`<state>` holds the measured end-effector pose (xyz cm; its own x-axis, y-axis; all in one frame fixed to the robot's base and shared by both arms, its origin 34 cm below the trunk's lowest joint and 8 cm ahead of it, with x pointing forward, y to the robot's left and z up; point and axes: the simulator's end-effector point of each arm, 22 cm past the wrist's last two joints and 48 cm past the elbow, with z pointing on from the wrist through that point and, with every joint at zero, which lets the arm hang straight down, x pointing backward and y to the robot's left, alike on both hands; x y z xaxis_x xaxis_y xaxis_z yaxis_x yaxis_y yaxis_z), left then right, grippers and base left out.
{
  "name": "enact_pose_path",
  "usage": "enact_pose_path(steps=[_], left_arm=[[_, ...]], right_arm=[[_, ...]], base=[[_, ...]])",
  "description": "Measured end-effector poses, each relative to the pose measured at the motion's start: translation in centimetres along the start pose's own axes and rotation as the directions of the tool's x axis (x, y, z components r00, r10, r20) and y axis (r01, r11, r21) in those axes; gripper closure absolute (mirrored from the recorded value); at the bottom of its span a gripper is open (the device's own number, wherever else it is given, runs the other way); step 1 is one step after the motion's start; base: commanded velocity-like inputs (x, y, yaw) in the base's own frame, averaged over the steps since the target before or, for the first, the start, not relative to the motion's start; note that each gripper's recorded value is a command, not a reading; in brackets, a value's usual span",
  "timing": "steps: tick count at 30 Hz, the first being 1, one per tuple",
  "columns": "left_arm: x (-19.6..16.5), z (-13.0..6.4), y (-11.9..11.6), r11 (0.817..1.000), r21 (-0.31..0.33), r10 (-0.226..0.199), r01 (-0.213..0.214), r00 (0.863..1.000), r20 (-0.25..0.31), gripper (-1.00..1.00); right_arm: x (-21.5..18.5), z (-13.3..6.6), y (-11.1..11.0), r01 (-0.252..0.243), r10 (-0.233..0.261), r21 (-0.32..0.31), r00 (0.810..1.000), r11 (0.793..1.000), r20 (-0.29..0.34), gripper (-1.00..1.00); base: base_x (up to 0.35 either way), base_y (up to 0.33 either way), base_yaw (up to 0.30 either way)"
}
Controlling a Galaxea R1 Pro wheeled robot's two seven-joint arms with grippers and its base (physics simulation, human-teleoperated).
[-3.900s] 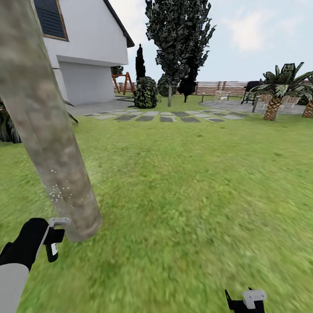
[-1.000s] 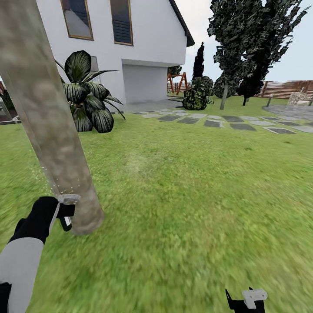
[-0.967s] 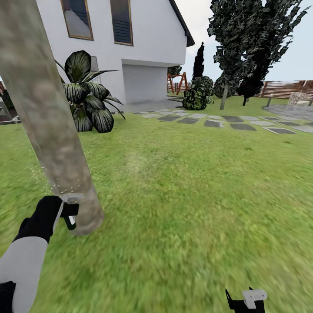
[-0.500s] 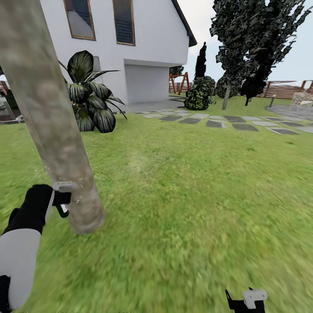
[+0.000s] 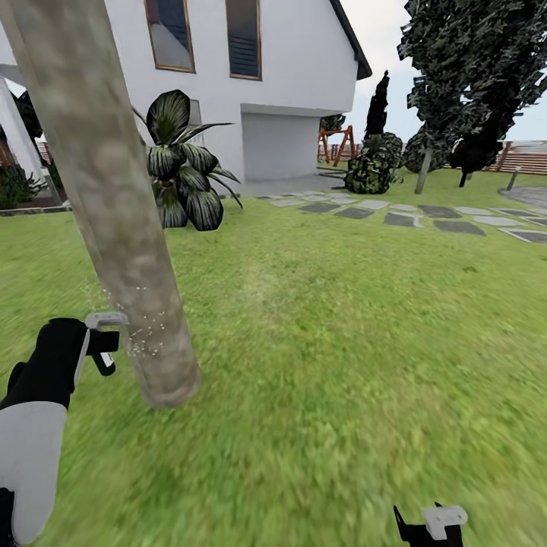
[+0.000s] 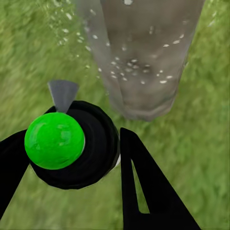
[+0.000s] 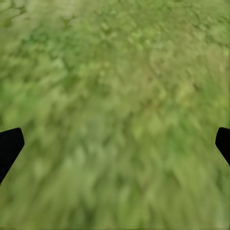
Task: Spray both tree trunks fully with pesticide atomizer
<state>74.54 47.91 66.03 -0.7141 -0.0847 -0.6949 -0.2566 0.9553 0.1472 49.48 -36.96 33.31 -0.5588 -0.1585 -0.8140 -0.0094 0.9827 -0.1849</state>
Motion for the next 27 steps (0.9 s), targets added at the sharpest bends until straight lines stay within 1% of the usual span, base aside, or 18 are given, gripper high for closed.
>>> enact_pose_path(steps=[3,7,12,17,27], left_arm=[[0.0,0.0,0.0,1.0,0.0,-0.002,0.002,1.0,0.002,1.0],[-0.1,0.0,0.0,1.0,-0.001,-0.002,0.002,1.0,0.002,1.0],[0.0,0.0,-0.2,1.0,0.0,0.0,0.0,1.0,0.001,1.0],[0.7,0.4,-0.5,1.0,0.0,0.011,-0.011,1.0,-0.014,1.0],[1.2,0.6,-0.5,1.0,-0.001,0.011,-0.011,1.0,-0.025,1.0]], right_arm=[[0.0,0.0,0.0,0.0,0.0,0.0,1.0,1.0,0.0,-1.0],[0.0,0.0,0.0,0.0,0.0,0.0,1.0,1.0,0.0,-1.0],[0.0,0.0,0.0,0.0,0.0,0.0,1.0,1.0,0.0,-1.0],[0.0,0.0,0.0,0.0,0.0,0.0,1.0,1.0,0.0,-1.0],[0.0,0.0,0.0,0.0,0.0,0.0,1.0,1.0,0.0,-1.0]], base=[[0.106,-0.22,0.0],[-0.059,-0.107,0.05],[0.005,-0.012,0.242],[0.141,-0.182,0.233],[0.149,-0.24,0.009]])
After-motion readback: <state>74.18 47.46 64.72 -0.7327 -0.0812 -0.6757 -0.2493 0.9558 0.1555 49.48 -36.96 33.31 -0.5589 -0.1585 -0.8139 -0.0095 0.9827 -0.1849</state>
